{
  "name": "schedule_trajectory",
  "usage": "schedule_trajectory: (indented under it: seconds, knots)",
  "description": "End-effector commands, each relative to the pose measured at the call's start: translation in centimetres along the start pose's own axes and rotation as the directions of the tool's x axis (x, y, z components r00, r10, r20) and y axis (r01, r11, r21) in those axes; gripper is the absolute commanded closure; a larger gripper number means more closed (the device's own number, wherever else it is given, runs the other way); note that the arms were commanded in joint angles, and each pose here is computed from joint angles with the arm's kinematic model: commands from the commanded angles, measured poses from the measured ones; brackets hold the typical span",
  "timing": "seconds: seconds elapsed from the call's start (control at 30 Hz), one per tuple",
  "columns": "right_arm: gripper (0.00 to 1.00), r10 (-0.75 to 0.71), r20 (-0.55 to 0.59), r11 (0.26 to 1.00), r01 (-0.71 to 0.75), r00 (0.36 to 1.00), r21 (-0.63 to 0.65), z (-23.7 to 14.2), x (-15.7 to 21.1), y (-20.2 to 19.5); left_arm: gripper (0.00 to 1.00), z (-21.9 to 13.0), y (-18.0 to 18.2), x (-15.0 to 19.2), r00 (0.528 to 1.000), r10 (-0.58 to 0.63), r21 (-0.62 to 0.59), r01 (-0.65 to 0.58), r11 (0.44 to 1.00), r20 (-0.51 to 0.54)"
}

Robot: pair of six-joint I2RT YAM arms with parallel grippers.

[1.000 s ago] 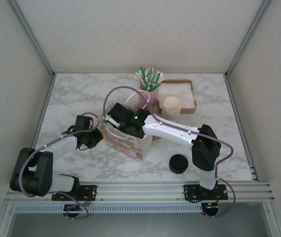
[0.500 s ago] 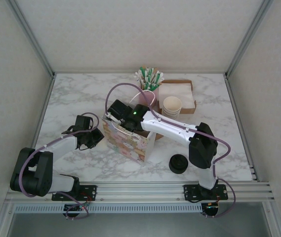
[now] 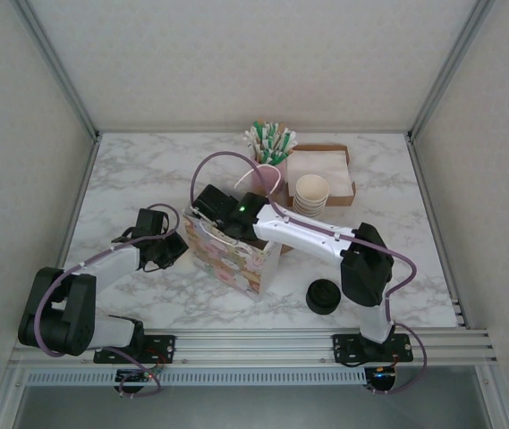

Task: Pack the takeout coffee

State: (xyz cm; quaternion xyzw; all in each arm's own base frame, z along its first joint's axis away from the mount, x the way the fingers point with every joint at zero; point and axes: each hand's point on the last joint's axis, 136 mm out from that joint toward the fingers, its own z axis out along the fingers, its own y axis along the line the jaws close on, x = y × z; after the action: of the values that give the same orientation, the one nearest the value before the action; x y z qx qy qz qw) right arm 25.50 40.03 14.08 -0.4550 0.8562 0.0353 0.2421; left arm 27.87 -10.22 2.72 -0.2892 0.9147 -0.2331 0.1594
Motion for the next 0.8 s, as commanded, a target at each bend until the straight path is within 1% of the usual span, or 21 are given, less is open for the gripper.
schedule_trajectory:
  seconds: [0.0, 0.23, 0.33, 0.53, 0.77]
  knots:
    - [0.55, -0.024, -0.311, 0.998, 0.006, 0.95, -0.059, 3.5, 8.5, 2.9, 0.9, -0.5, -0.2, -0.1, 1.0, 0.008, -0.01, -0.007, 1.0, 0.007]
    - [0.53, -0.005, -0.159, 0.996, 0.018, 0.987, 0.083, 0.8, 3.8, -0.1, 0.93, -2.8, 0.4, -0.2, 0.999, -0.03, -0.057, 0.033, 0.998, 0.046]
    - [0.53, 0.005, -0.097, 0.992, 0.008, 0.995, 0.126, -0.5, 1.9, -1.0, 0.94, -4.0, 0.9, 0.2, 0.995, -0.081, -0.058, 0.085, 0.995, 0.064]
    - [0.53, 0.035, -0.027, 0.987, -0.031, 0.999, 0.158, -2.0, -0.1, -1.8, 0.93, -5.1, 0.8, 1.8, 0.983, -0.175, 0.032, 0.174, 0.984, 0.062]
    - [0.53, 0.091, 0.024, 0.984, -0.093, 0.996, 0.151, -3.2, -1.0, -1.9, 0.93, -4.2, -0.6, 4.1, 0.981, -0.193, 0.125, 0.192, 0.973, 0.0]
